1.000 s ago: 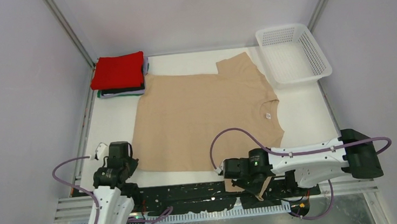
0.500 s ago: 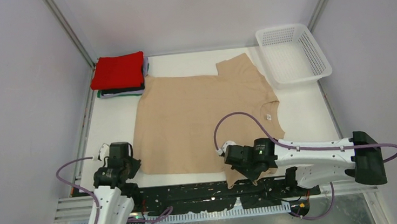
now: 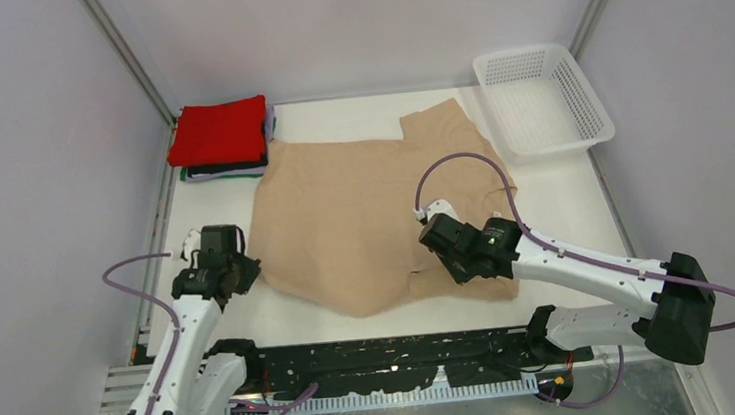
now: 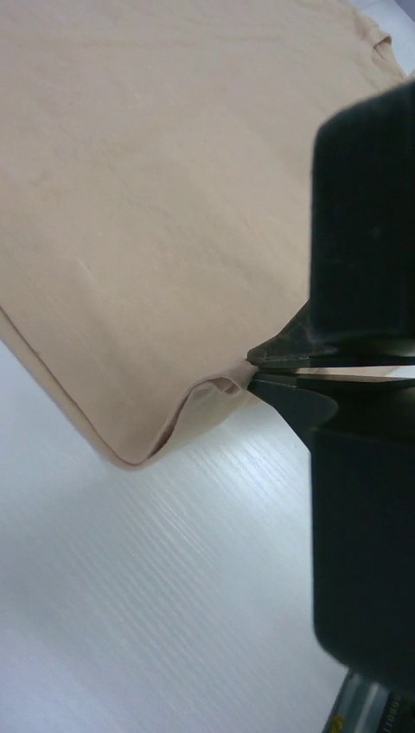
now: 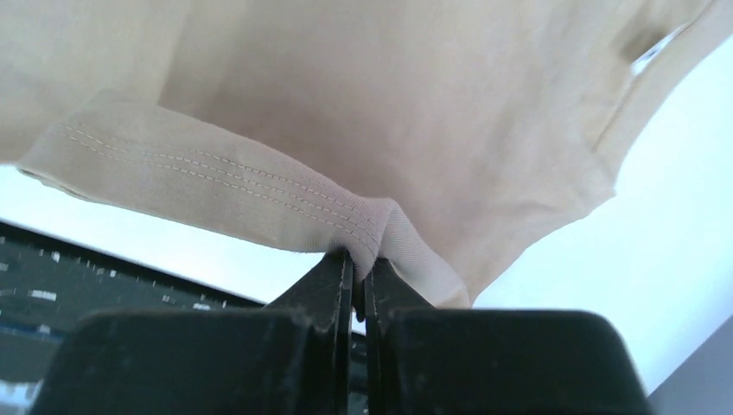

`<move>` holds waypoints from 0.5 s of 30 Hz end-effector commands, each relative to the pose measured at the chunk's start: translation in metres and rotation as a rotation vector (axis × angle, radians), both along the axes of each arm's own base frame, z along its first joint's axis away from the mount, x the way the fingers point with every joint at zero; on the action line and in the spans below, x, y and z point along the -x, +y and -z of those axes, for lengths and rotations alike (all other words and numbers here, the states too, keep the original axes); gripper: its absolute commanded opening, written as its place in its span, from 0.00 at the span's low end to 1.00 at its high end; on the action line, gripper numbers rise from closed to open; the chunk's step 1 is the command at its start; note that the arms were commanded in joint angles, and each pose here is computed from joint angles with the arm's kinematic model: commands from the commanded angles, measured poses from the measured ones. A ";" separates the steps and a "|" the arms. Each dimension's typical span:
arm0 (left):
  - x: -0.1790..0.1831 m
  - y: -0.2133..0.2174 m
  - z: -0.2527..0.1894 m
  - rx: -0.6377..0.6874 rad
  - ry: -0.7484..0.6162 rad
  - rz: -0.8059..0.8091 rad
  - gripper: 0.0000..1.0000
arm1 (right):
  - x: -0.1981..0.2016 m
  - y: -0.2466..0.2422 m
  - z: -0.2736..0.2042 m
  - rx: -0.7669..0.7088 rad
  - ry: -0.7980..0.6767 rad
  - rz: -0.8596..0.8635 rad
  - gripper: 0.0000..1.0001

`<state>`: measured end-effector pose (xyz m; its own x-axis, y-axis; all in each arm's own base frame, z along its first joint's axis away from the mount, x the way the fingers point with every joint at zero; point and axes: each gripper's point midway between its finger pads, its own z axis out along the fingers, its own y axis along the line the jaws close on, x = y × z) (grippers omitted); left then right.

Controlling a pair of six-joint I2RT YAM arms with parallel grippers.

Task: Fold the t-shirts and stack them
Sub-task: Fold the flattened tshirt in 1/3 of the way

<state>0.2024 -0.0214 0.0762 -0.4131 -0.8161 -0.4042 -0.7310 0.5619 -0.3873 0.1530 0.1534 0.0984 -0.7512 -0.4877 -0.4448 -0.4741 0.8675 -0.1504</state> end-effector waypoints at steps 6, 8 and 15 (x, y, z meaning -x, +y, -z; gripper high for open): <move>-0.065 0.004 -0.031 -0.037 -0.098 -0.024 0.00 | -0.089 -0.007 -0.048 0.135 -0.288 0.072 0.05; -0.076 0.003 -0.033 -0.034 -0.113 -0.029 0.00 | -0.106 -0.010 -0.051 0.135 -0.315 0.102 0.05; -0.106 0.006 -0.035 -0.053 -0.125 -0.029 0.00 | -0.139 -0.013 -0.056 0.118 -0.338 0.127 0.05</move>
<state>0.2728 -0.0211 0.0887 -0.3918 -0.8117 -0.4331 -0.7350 0.5593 -0.3833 0.2595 0.1342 0.1280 -0.6927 -0.4818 -0.5367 -0.3154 0.8716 -0.3753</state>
